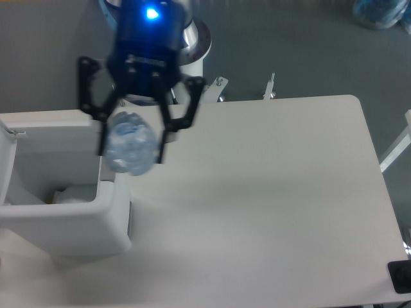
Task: Place the trash in the trash can
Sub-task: 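Carry the water bottle over the bin and release it inside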
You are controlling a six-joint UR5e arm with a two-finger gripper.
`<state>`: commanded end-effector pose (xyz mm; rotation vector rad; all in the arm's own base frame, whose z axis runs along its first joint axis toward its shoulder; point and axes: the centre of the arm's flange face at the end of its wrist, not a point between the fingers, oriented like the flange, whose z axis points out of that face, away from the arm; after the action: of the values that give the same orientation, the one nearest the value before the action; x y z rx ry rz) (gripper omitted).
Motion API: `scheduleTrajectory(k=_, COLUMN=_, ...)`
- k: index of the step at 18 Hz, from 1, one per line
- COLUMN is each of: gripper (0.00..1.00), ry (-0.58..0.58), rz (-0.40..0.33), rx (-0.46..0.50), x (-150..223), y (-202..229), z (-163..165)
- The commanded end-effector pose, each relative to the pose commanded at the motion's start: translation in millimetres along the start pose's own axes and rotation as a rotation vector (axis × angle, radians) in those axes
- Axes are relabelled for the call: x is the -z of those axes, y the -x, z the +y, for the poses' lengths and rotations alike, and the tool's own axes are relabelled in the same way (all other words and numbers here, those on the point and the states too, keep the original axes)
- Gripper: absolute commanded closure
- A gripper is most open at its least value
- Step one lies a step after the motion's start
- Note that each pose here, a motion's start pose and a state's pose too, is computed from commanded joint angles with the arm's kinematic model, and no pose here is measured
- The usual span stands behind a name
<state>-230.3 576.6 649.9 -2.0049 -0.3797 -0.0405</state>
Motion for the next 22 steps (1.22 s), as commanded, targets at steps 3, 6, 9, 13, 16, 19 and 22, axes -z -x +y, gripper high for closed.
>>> scheduleTrajectory(k=3, gripper=0.33, ry=0.046, rz=0.033, rx=-0.001, x=-22, y=-16, z=20)
scheduleTrajectory(k=6, gripper=0.33, ry=0.087, rz=0.061, rx=-0.014, x=-44, y=-27, z=36)
scheduleTrajectory(k=9, gripper=0.33, ry=0.130, rz=0.087, rx=-0.047, x=-60, y=-40, z=57)
scheduleTrajectory(k=13, gripper=0.32, ry=0.158, rz=0.102, rx=-0.071, x=-70, y=-45, z=71)
scheduleTrajectory(k=16, gripper=0.29, ry=0.188, rz=0.118, rx=-0.071, x=-79, y=-53, z=86)
scheduleTrajectory(k=19, gripper=0.11, ry=0.204, rz=0.129, rx=-0.080, x=-80, y=-62, z=96)
scheduleTrajectory(k=22, gripper=0.01, ry=0.203, rz=0.128, rx=-0.081, x=-76, y=-64, z=95)
